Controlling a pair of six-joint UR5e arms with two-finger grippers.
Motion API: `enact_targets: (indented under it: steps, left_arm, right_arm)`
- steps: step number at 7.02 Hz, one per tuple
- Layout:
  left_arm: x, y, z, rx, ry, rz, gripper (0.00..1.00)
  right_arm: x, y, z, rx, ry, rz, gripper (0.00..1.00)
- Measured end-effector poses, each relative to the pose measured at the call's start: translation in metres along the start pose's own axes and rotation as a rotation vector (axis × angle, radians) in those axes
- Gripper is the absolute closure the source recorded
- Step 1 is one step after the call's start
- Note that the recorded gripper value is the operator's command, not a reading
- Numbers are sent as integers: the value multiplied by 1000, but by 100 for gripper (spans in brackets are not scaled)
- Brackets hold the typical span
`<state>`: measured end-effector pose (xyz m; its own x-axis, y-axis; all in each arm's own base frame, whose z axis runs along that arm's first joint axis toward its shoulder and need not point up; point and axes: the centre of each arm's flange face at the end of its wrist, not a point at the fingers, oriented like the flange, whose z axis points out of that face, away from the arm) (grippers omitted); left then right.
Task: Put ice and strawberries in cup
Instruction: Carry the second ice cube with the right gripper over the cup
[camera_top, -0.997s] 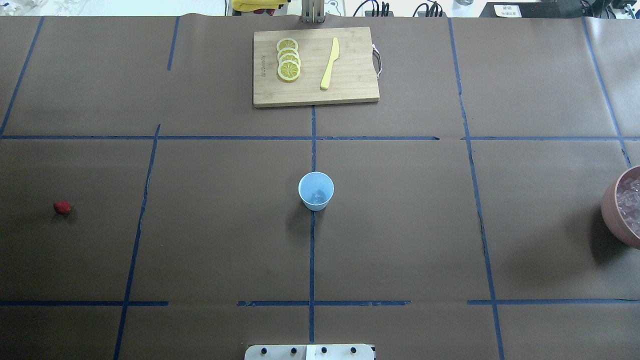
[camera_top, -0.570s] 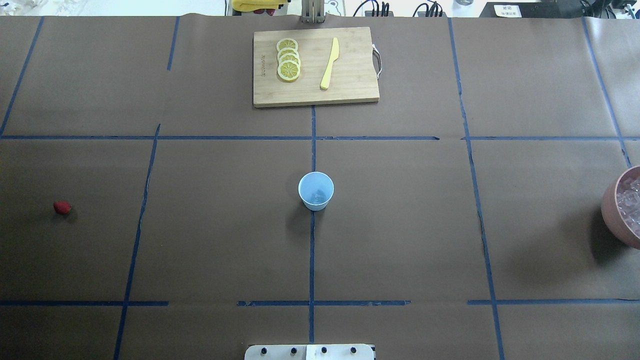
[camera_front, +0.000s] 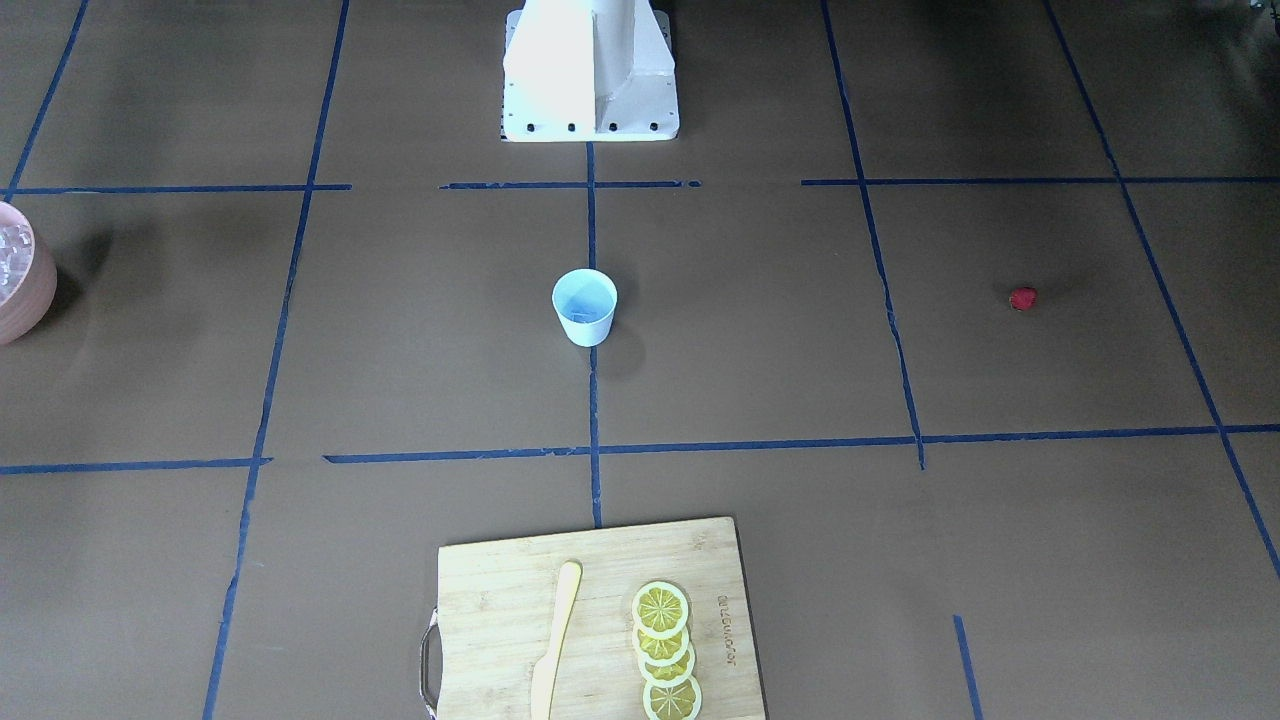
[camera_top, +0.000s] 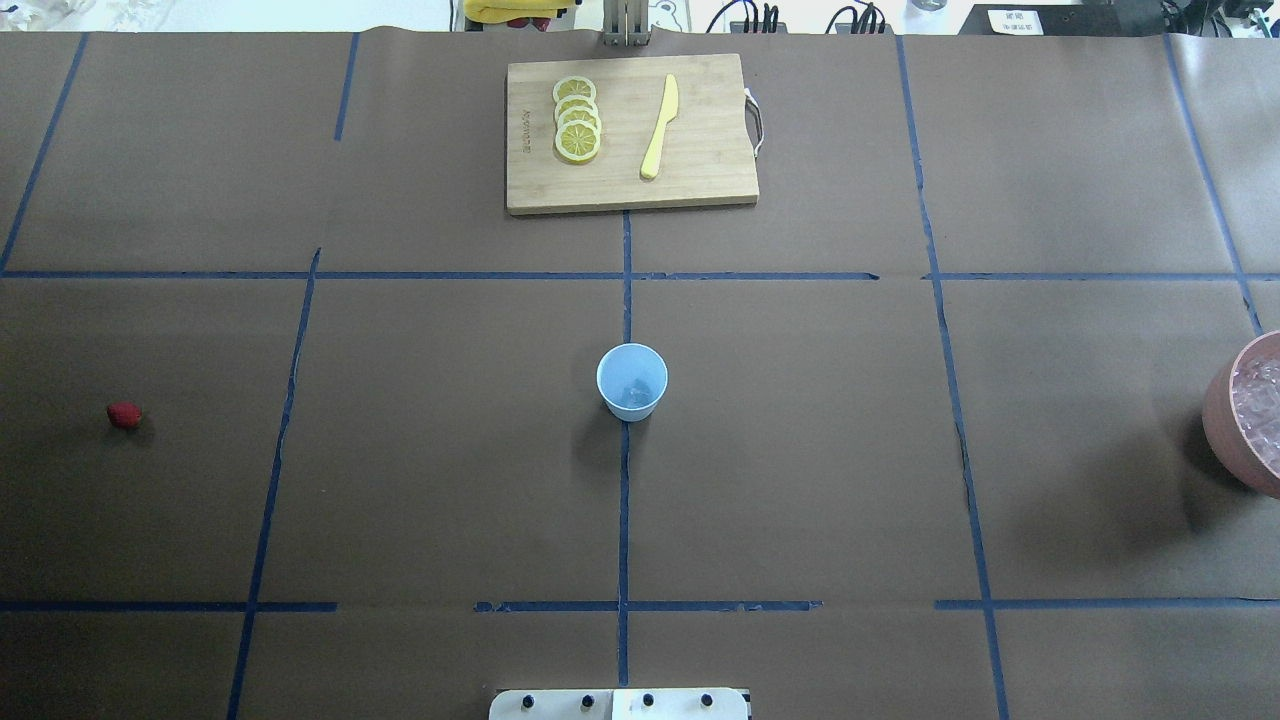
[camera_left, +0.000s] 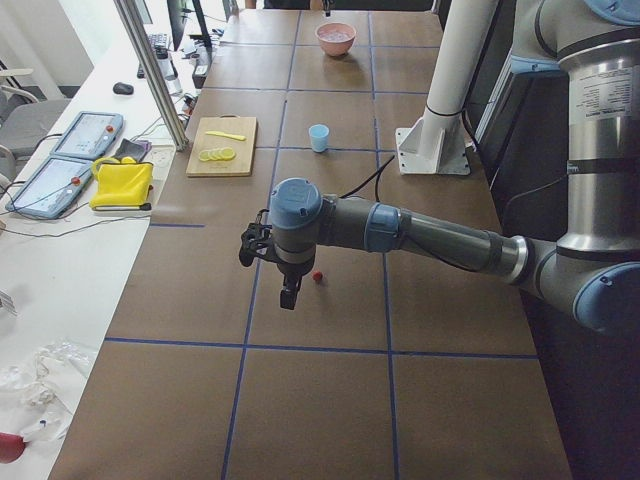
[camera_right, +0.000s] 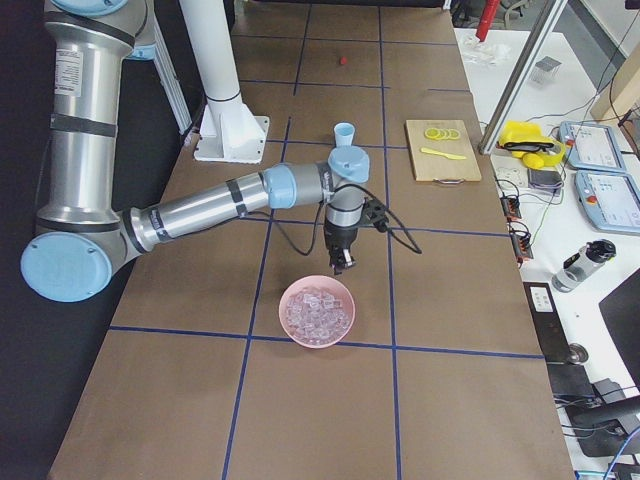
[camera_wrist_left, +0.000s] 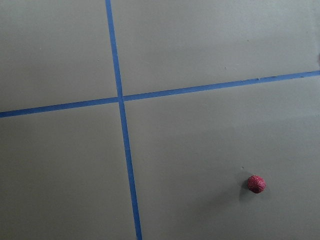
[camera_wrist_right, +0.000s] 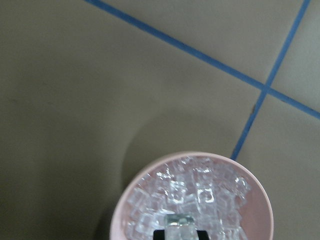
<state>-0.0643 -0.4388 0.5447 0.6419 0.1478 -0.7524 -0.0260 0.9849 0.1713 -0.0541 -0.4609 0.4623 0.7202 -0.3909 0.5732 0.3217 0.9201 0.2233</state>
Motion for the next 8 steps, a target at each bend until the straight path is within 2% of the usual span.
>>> enact_targets:
  steps: [2, 4, 6, 8]
  left_arm:
    - [-1, 2, 1, -3, 1, -3, 0]
    - [-1, 2, 1, -4, 1, -5, 0]
    - [-2, 3, 2, -5, 0, -7, 0]
    - [-2, 3, 2, -5, 0, -7, 0]
  right_arm:
    - [-85, -77, -50, 55, -104, 93, 100]
    - [-213, -134, -63, 49, -180, 212, 100]
    - [-343, -163, -59, 40, -195, 313, 100]
    - [-466, -184, -42, 83, -196, 377, 100]
